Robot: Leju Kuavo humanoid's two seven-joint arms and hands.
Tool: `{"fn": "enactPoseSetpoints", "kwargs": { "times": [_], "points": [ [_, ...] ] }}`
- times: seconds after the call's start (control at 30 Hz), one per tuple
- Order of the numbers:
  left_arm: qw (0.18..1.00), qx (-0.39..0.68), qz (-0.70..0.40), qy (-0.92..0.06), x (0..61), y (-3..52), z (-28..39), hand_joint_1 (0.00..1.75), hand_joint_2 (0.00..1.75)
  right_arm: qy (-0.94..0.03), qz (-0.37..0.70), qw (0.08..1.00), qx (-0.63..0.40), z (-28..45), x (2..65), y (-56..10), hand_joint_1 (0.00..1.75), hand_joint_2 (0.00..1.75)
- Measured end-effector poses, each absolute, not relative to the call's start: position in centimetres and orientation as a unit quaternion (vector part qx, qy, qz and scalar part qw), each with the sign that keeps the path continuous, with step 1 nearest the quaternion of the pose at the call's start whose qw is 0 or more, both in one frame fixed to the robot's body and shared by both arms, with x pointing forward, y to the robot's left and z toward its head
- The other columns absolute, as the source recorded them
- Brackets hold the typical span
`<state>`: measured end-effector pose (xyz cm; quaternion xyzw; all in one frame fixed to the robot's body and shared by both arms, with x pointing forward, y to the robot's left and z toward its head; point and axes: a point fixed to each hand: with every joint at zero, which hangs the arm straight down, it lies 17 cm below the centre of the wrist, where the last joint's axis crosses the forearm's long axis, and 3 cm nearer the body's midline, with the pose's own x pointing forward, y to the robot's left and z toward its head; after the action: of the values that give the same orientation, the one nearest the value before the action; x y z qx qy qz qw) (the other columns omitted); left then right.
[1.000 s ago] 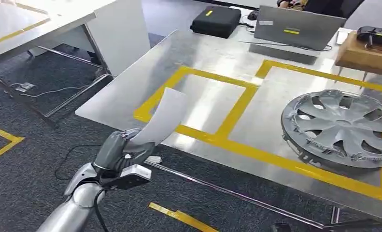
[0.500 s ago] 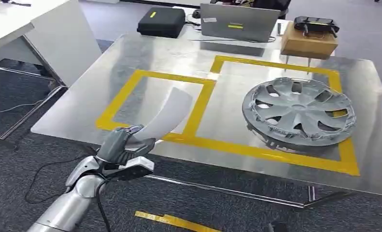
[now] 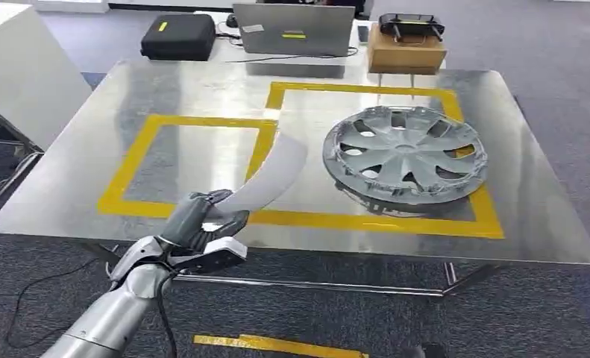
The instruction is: Take the parts from the cabinet and place them on the table.
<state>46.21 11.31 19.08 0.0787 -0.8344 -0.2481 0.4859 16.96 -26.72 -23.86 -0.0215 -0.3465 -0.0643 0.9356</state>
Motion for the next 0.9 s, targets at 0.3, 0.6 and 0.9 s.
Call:
{"fn": "enactPoseSetpoints", "kwargs": {
  "times": [0.3,0.6,0.9],
  "points": [
    [0.495,0.112,-0.267,-0.82,47.1,11.8,17.8,1.75,1.75,-0.347,-0.058,0.936,-0.019,-23.8,17.1,-26.6,0.0,0.0],
    [0.491,0.297,-0.319,-0.754,53.1,13.9,17.2,1.75,1.75,-0.346,-0.026,0.938,-0.006,-23.7,17.9,-25.4,0.0,0.0],
    [0.452,0.517,-0.414,-0.597,58.7,20.3,16.0,1.75,1.75,-0.349,0.018,0.937,0.01,-23.3,19.7,-23.9,0.0,0.0]
  ]
}}
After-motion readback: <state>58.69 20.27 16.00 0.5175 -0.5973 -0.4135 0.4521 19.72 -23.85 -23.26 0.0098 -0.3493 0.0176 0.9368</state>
